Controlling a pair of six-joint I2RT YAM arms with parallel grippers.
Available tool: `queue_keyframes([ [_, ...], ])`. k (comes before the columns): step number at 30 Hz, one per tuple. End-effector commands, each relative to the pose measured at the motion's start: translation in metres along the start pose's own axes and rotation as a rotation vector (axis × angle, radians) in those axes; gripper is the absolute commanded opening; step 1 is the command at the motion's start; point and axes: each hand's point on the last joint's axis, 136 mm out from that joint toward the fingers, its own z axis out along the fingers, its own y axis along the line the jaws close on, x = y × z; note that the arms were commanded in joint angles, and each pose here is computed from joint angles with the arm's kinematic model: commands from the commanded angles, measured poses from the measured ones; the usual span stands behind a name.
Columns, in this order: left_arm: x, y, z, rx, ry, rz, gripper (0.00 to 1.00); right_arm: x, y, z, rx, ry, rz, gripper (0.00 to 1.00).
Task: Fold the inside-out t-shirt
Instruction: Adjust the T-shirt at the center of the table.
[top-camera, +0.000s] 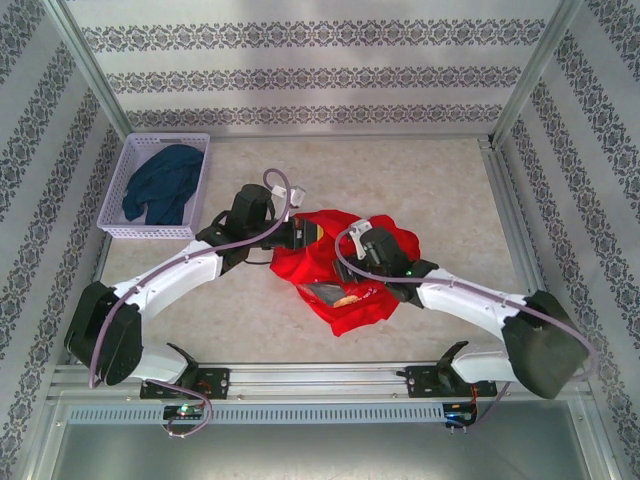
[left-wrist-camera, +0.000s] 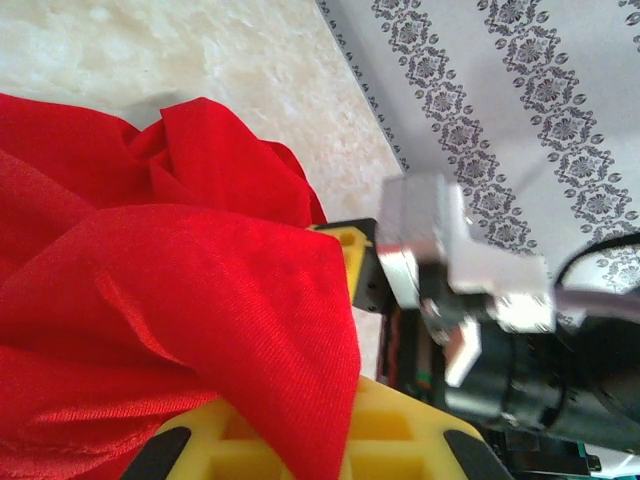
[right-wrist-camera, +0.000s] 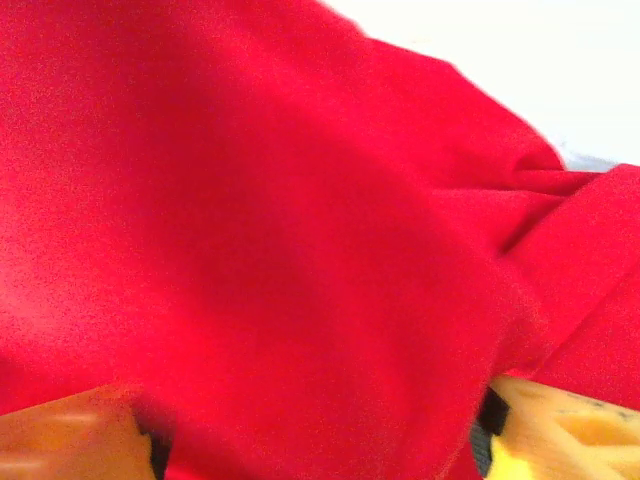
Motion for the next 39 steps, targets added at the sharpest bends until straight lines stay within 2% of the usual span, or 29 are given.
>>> queue_keyframes([
  [1,-0.018,-0.01,-0.018,0.017,-0.06,0.029,0.0,-0.047,-0.018,0.008,0.031,-0.121,0.019,0.67],
  [5,-0.019,-0.005,-0.028,0.006,-0.082,0.023,0.0,-0.054,-0.021,0.021,-0.034,-0.112,0.034,0.47],
  [9,-0.021,0.003,-0.036,-0.027,-0.094,0.026,0.0,-0.068,0.001,0.016,-0.239,-0.126,0.057,0.12],
  [11,-0.02,0.013,-0.04,-0.082,-0.104,0.029,0.0,-0.077,0.019,0.0,-0.378,-0.137,0.076,0.0],
  [14,-0.019,0.053,-0.05,-0.312,-0.127,0.023,0.01,-0.093,0.045,-0.037,-0.607,-0.164,0.124,0.0],
  [17,-0.015,0.091,-0.064,-0.541,-0.115,0.014,0.19,-0.102,0.064,-0.069,-0.77,-0.167,0.16,0.0],
  [19,-0.011,0.104,-0.07,-0.639,-0.08,0.028,0.35,-0.105,0.07,-0.081,-0.831,-0.153,0.181,0.0],
  [21,-0.011,0.105,-0.076,-0.711,-0.059,0.083,0.46,-0.108,0.073,-0.09,-0.884,-0.131,0.211,0.0],
  [24,-0.013,0.088,-0.083,-0.747,-0.072,0.186,0.6,-0.11,0.073,-0.094,-0.913,-0.111,0.23,0.0],
  [27,-0.01,0.059,-0.083,-0.706,-0.083,0.303,0.68,-0.113,0.066,-0.091,-0.916,-0.093,0.261,0.0],
  [32,0.012,0.003,-0.056,-0.479,-0.042,0.448,0.67,-0.119,0.059,-0.088,-0.917,-0.077,0.292,0.0],
  [34,0.019,-0.007,-0.045,-0.419,-0.01,0.471,0.61,-0.119,0.057,-0.088,-0.914,-0.074,0.299,0.0],
  [39,0.03,-0.028,-0.021,-0.261,0.056,0.491,0.38,-0.12,0.052,-0.088,-0.907,-0.072,0.309,0.0],
])
